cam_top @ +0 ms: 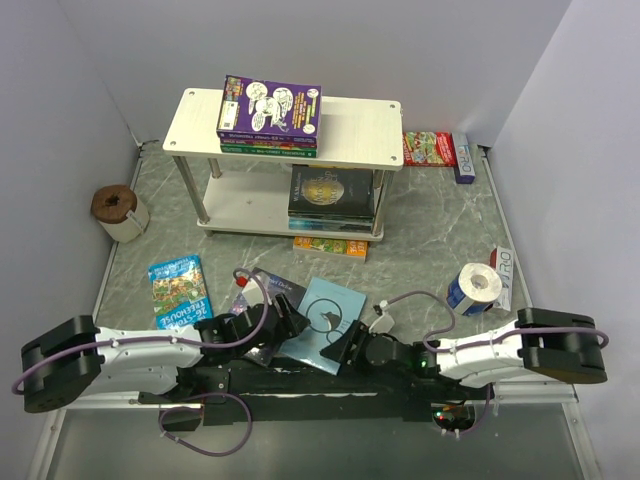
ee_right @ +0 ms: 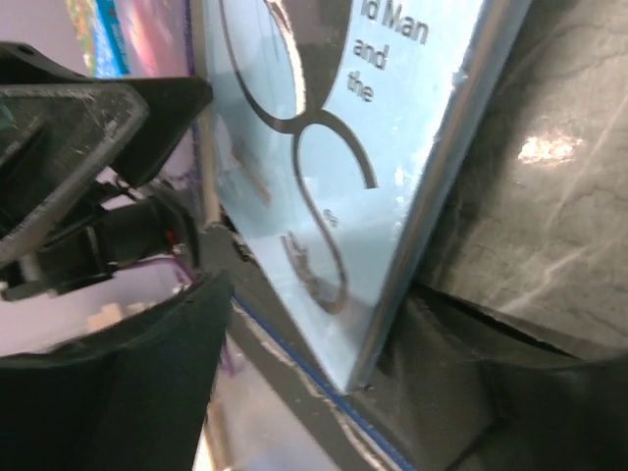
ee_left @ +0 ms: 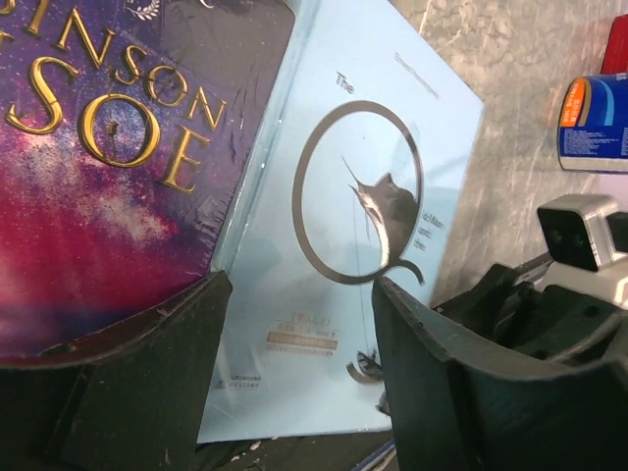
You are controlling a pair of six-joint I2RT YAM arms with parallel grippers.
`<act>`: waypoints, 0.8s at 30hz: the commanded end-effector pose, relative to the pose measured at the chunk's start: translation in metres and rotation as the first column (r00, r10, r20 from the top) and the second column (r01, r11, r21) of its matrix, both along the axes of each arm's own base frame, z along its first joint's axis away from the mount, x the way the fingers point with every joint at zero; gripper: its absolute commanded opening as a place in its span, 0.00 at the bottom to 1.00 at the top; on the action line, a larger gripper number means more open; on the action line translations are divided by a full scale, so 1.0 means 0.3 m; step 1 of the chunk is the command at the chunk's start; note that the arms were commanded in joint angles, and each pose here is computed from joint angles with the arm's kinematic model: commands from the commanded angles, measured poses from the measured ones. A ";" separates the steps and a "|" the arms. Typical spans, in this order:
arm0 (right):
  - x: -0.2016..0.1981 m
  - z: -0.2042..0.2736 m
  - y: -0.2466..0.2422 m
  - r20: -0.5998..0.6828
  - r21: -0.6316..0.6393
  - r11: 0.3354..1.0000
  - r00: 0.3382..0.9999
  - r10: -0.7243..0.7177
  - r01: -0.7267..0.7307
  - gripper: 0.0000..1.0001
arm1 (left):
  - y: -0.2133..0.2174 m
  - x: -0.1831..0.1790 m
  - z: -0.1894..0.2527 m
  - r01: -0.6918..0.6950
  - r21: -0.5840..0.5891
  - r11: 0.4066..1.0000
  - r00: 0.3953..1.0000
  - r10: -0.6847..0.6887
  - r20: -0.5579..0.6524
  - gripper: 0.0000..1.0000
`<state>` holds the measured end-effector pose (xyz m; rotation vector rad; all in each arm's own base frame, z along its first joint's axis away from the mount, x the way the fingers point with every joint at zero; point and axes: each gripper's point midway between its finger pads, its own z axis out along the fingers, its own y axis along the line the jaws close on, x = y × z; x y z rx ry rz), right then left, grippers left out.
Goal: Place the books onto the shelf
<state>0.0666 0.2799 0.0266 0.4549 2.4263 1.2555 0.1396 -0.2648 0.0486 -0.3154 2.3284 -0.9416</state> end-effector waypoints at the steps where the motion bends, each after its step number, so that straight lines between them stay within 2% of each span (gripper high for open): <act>1: -0.040 0.017 0.030 0.058 0.006 0.997 0.996 0.074 -0.075 0.57 | 0.025 -0.081 -0.089 0.058 0.081 0.995 0.996 -0.052 -0.077 0.66; 2: -0.042 0.027 0.035 0.072 0.006 0.997 0.994 0.082 -0.082 0.53 | 0.021 -0.085 -0.089 0.063 0.081 0.995 0.995 -0.057 -0.076 0.66; 3: -0.037 0.052 0.041 0.094 0.019 0.996 0.992 0.081 -0.083 0.43 | 0.015 -0.090 -0.086 0.070 0.082 0.994 0.995 -0.064 -0.073 0.66; 5: -0.039 0.070 0.040 0.136 -0.010 0.994 0.985 0.108 -0.108 0.36 | 0.023 -0.092 -0.084 0.064 0.095 0.993 0.996 -0.057 -0.073 0.65; 6: -0.033 0.113 0.044 0.167 0.007 0.994 0.980 0.106 -0.109 0.35 | 0.029 -0.084 -0.076 0.052 0.101 0.994 0.997 -0.046 -0.061 0.64; 7: -0.039 0.114 0.032 0.196 -0.067 0.989 0.971 0.139 -0.128 0.36 | 0.026 -0.075 -0.041 0.037 0.076 0.996 0.998 -0.033 -0.044 0.64; 8: -0.036 0.140 0.030 0.220 -0.077 0.988 0.965 0.145 -0.131 0.36 | 0.042 -0.070 -0.031 0.023 0.086 0.996 0.999 -0.020 -0.037 0.64; 9: -0.032 0.197 0.032 0.247 -0.046 0.990 0.959 0.139 -0.132 0.36 | 0.072 -0.056 -0.020 -0.008 0.113 0.994 1.000 0.010 -0.018 0.64; 11: -0.026 0.229 0.014 0.286 -0.068 0.987 0.945 0.157 -0.143 0.33 | 0.088 -0.033 0.066 -0.045 0.059 0.997 0.999 0.043 0.031 0.65; 12: -0.029 0.270 0.009 0.294 -0.032 0.988 0.944 0.153 -0.150 0.28 | 0.114 -0.029 0.083 -0.061 0.074 0.995 0.997 0.058 0.042 0.65; 14: -0.026 0.323 -0.006 0.328 0.000 0.987 0.933 0.151 -0.159 0.22 | 0.136 -0.008 0.179 -0.093 0.006 0.996 0.991 0.092 0.101 0.71; 18: -0.040 0.357 -0.034 0.351 0.003 0.978 0.916 0.193 -0.208 0.00 | 0.174 -0.005 0.314 -0.087 -0.111 0.990 0.979 0.105 0.177 0.81; 24: -0.061 0.465 -0.077 0.413 -0.004 0.962 0.876 0.250 -0.273 0.00 | 0.183 -0.037 0.338 -0.018 -0.197 0.980 0.975 0.060 0.213 0.87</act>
